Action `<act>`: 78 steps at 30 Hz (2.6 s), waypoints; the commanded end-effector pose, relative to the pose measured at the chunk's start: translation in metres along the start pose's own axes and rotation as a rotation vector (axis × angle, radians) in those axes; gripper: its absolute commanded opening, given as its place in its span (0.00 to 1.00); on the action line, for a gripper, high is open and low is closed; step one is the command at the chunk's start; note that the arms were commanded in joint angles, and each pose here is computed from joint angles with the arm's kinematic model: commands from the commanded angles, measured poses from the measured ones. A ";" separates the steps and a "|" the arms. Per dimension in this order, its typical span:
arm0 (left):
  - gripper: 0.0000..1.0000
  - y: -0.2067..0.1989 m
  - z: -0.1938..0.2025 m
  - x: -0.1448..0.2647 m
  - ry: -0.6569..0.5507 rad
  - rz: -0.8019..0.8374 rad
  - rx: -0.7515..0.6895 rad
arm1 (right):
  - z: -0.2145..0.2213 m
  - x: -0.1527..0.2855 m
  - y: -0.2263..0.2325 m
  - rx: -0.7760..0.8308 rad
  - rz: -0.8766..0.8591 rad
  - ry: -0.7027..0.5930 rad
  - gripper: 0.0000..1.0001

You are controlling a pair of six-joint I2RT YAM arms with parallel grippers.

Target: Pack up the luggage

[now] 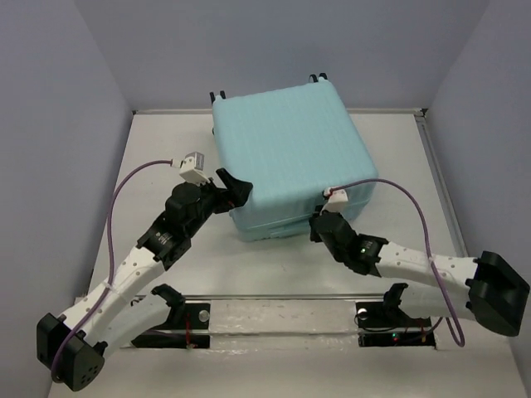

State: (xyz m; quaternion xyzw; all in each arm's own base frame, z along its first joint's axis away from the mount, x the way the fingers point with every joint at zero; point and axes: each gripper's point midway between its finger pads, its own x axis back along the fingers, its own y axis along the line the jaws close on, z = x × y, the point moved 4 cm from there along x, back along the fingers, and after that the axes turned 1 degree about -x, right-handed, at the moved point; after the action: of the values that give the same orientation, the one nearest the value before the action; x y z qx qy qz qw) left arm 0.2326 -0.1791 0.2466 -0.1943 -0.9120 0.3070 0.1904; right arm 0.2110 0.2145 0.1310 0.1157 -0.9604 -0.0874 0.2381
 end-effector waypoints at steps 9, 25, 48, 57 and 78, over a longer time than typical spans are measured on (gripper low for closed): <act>0.99 -0.017 -0.030 0.010 -0.064 0.047 -0.040 | -0.050 0.015 -0.093 -0.337 0.003 -0.049 0.07; 0.98 -0.055 0.006 0.000 0.099 0.270 0.016 | 0.033 0.059 0.213 0.057 -0.616 0.123 0.07; 0.99 -0.177 0.031 -0.007 0.171 0.485 0.046 | -0.003 0.088 0.087 -0.144 -0.567 -0.062 0.07; 0.99 -0.094 -0.119 -0.034 -0.136 0.146 -0.007 | 0.008 0.099 0.051 -0.154 -0.500 -0.011 0.07; 0.99 0.048 -0.147 -0.199 0.061 -0.072 0.149 | 0.016 0.103 0.048 -0.097 -0.513 0.041 0.07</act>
State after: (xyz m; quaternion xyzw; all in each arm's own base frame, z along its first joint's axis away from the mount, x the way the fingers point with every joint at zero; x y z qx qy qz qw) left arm 0.4780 -0.1525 0.2482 -0.1113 -0.8922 0.3489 0.2644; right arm 0.1184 0.2161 0.1468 0.2882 -0.9156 -0.1502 0.2368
